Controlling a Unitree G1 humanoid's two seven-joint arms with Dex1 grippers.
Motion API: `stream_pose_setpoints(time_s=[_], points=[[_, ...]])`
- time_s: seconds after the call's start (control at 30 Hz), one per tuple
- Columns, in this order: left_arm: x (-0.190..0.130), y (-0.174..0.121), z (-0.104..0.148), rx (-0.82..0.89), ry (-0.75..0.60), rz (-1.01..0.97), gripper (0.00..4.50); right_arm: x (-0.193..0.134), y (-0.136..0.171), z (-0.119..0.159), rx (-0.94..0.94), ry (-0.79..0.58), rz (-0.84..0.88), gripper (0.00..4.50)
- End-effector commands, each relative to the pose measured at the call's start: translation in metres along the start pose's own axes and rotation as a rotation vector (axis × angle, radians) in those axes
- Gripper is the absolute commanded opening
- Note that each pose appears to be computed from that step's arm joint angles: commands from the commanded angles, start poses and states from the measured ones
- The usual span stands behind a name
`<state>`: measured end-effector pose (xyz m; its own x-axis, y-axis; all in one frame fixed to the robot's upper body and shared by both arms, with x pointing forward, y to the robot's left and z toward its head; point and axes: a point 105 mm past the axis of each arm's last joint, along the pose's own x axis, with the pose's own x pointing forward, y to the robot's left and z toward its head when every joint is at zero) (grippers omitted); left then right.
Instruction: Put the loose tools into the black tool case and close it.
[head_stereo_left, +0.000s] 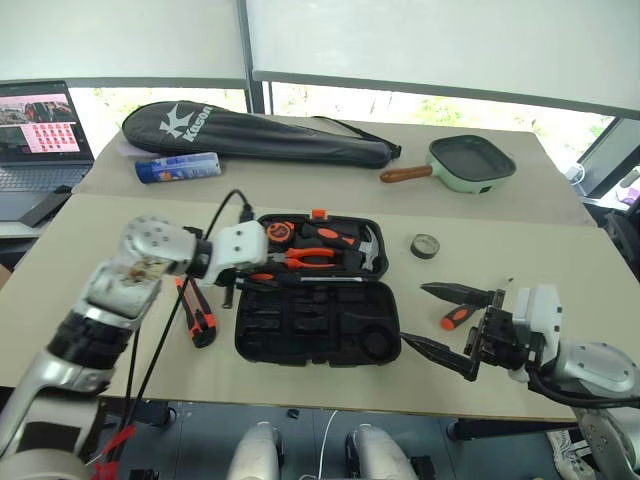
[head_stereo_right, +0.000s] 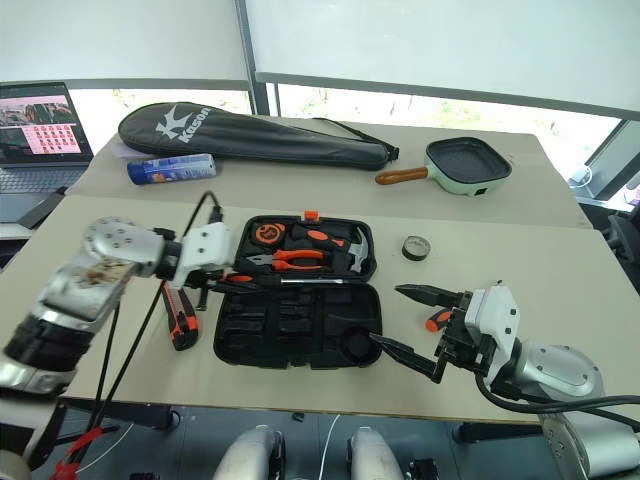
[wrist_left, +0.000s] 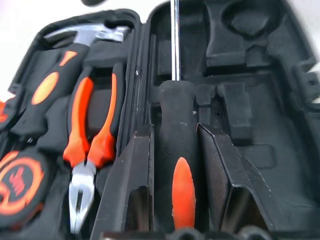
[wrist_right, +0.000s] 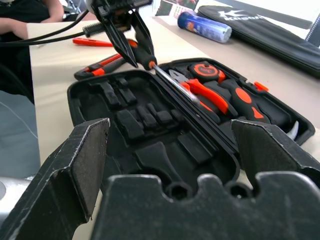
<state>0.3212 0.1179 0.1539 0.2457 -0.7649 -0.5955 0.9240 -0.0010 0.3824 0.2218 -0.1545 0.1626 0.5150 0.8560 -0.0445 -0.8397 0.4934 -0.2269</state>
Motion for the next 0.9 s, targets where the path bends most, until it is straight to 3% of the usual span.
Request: stream_pose_setpoints(time_s=[0.03,0.2,0.5,0.57,0.63,0.8,0.9], points=[[0.010,0.012,0.001,0.063,0.045,0.020,0.84,-0.002,0.000,0.007,-0.032,0.020,-0.006,4.50],[0.027,0.008,-0.001,0.065,0.058,-0.028,0.84,-0.011,-0.009,0.000,-0.022,0.093,-0.035,4.50],[0.037,0.008,-0.009,0.043,0.095,-0.007,0.84,-0.008,-0.012,0.002,-0.020,0.097,-0.032,4.50],[0.037,0.010,-0.010,0.046,0.100,0.006,1.85,-0.006,-0.011,0.003,-0.017,0.092,-0.029,4.50],[0.036,0.009,-0.005,0.042,0.070,-0.001,2.36,-0.004,-0.010,0.004,-0.013,0.087,-0.024,4.50],[0.026,0.008,0.026,0.014,-0.151,0.010,4.10,-0.002,-0.001,0.009,0.018,0.036,0.019,4.50],[0.015,0.017,0.019,0.007,-0.164,0.092,4.10,-0.003,0.006,0.011,0.036,0.015,0.040,4.50]])
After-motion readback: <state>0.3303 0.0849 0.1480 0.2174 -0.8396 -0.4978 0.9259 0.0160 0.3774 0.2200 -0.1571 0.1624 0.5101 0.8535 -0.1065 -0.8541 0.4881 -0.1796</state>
